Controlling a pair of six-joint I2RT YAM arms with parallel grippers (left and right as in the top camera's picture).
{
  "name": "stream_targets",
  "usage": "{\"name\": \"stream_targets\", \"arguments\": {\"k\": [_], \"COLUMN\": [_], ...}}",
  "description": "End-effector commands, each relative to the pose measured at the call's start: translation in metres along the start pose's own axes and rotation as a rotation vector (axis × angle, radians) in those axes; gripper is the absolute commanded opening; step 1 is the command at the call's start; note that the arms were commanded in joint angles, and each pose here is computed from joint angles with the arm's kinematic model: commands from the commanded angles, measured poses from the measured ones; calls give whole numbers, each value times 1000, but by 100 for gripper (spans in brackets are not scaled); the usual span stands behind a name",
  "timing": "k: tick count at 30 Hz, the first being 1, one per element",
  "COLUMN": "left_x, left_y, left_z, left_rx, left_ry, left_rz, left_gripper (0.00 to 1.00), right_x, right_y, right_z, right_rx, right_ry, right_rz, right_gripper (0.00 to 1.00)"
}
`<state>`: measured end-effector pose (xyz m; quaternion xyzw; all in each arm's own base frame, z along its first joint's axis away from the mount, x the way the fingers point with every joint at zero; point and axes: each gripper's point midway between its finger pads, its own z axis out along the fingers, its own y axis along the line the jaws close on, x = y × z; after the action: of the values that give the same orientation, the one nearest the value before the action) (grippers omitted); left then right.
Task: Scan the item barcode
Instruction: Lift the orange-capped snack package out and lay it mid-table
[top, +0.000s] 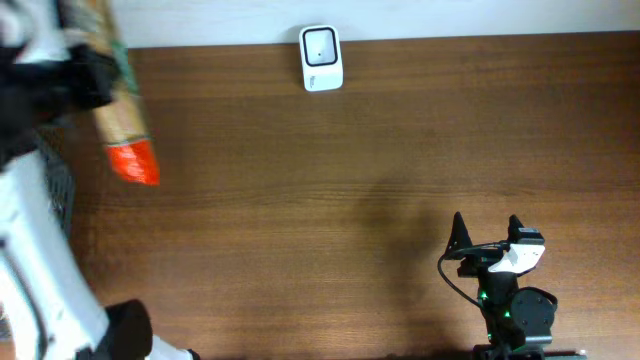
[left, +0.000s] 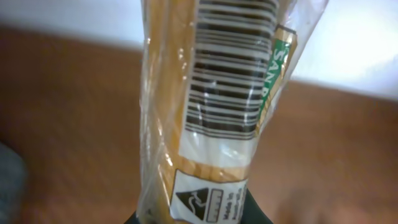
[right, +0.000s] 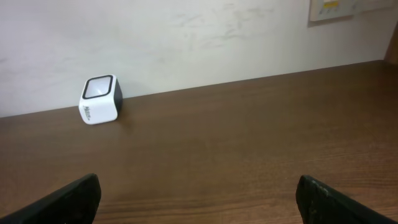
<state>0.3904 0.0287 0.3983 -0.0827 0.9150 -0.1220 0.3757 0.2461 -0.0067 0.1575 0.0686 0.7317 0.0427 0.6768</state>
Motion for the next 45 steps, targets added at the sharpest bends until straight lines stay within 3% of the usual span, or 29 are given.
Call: {"name": "stream_targets", "arguments": {"k": [1,5,11,15,18,20,21,22,25,28,30,33,36,39,45], "left_x": [51,134,231,277,293,294,293,289,265,194,135,53,13,-1,22], "left_y": [-10,-46,-101,-145,-170,-180,-183,-186,-196,-194,-176,-102,-29,61,197], "left_z": [84,166,239,264,274,277,278,278,270,232,192,119,57,-6,-72], "left_rx": [-151,-171,-105,-20,28,52,62,79,133,153,121,-105,-318,-523,-813], "left_ry": [202,362,398,399,385,372,363,348,291,183,101,-42,-142,-214,-208], "left_rz": [-85,-86,-142,-64,-16,-6,-5,18,155,226,253,186,97,-58,-330], "left_gripper": [0,0,0,0,0,40,75,100,99,99,99,99,99,100,98], "right_x": [3,3,3,3,3,3,3,3,3,3,3,3,3,3,3], "right_y": [-3,-3,-3,-3,-3,-3,-3,-3,-3,-3,-3,-3,-3,-3,-3], "right_z": [0,0,0,0,0,0,0,0,0,0,0,0,0,0,0], "right_rx": [10,10,10,10,10,10,10,10,10,10,10,10,10,10,10], "right_ry": [2,2,2,2,2,2,2,2,2,2,2,2,2,2,2], "right_rz": [5,5,5,5,5,5,5,5,5,5,5,5,5,5,5], "right_gripper": [99,99,99,99,99,99,99,99,99,99,99,99,99,99,99]}}
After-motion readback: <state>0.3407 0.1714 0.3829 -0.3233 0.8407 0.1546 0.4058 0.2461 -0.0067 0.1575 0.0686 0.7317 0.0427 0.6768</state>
